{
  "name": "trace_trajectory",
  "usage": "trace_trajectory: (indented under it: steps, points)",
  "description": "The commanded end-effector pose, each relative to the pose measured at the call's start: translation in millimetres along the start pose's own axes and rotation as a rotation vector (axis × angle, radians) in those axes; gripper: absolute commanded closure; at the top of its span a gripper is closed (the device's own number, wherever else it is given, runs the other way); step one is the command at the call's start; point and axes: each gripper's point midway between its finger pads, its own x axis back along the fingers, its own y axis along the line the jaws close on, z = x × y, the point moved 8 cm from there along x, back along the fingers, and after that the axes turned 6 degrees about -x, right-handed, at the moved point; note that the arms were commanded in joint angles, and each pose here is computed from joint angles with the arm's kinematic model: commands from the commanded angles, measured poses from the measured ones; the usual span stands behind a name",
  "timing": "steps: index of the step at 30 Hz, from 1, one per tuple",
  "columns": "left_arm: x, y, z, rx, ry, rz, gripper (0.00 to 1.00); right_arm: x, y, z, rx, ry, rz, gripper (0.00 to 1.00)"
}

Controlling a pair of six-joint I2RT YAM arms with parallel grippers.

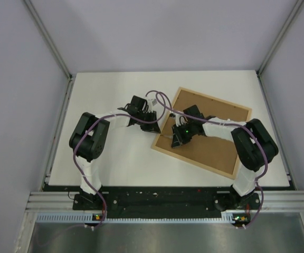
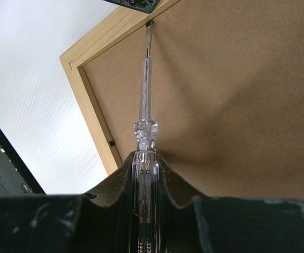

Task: Take the photo out of the frame
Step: Release the photo frame item from the photo frame.

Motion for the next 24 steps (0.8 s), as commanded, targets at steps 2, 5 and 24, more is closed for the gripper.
trace_trajectory:
  steps: [2, 5, 24]
  points:
    - [-4.4, -29.8, 0.2, -0.035, 0.020, 0.137, 0.74, -34.1, -17.8, 11.9, 0.128, 0.005, 0.095, 1.00]
    - [-2.9, -30.4, -1.2, -0.042, 0.014, 0.130, 0.74, -25.5, -12.5, 4.1, 0.154, -0.026, 0.099, 1.00]
    - [21.0, -36.7, -32.8, -0.160, -0.034, -0.005, 0.41, 102.7, 13.3, -15.9, 0.290, -0.003, 0.256, 1.00]
